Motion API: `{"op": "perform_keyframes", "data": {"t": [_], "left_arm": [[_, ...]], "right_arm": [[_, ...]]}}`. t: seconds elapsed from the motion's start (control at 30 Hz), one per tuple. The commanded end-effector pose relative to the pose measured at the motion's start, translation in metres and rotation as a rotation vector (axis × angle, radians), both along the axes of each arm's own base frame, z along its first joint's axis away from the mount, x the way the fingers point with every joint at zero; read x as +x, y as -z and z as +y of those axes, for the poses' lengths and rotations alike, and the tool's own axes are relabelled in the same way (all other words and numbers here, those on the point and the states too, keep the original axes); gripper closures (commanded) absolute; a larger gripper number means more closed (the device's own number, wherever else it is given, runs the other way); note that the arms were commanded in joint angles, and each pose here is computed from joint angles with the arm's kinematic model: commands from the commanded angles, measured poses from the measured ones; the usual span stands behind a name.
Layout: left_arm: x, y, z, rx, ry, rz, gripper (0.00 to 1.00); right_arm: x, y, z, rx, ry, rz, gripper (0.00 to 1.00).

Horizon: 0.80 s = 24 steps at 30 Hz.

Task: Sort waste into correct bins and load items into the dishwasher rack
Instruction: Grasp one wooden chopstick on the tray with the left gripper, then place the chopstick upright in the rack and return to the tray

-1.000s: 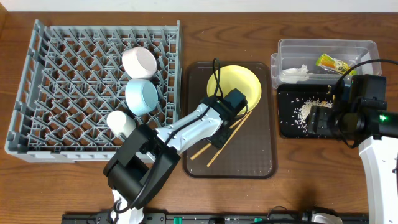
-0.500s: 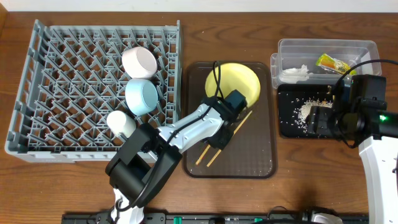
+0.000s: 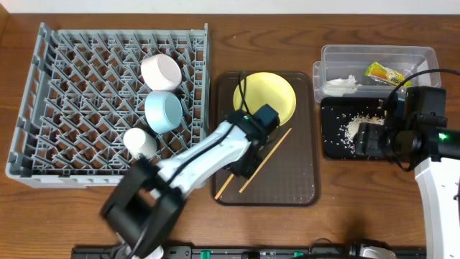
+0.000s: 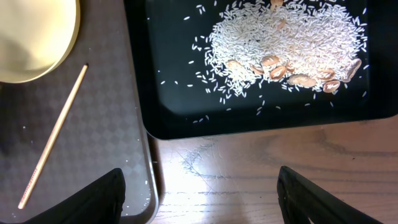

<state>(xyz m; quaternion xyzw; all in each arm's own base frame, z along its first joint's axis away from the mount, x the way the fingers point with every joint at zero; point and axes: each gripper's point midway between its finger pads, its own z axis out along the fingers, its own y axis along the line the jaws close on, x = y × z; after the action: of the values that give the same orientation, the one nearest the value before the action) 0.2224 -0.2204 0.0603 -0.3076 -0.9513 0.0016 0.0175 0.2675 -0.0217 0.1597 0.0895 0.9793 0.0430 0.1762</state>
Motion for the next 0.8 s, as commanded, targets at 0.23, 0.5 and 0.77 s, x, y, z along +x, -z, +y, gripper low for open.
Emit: {"op": "perform_keyframes", "data": {"t": [0.23, 0.5, 0.77], "left_arm": [[0.039, -0.087, 0.026, -0.071, -0.038, -0.324, 0.94], [0.095, -0.101, 0.073, -0.074, -0.244, -0.459, 0.94], [0.127, -0.080, 0.093, -0.071, -0.341, -0.452, 0.94]], "right_arm": [[0.001, -0.006, 0.000, 0.005, 0.006, -0.017, 0.24], [0.001, -0.005, 0.000, 0.004, 0.006, -0.017, 0.24], [0.001, -0.006, 0.000, 0.004, 0.006, -0.018, 0.24]]}}
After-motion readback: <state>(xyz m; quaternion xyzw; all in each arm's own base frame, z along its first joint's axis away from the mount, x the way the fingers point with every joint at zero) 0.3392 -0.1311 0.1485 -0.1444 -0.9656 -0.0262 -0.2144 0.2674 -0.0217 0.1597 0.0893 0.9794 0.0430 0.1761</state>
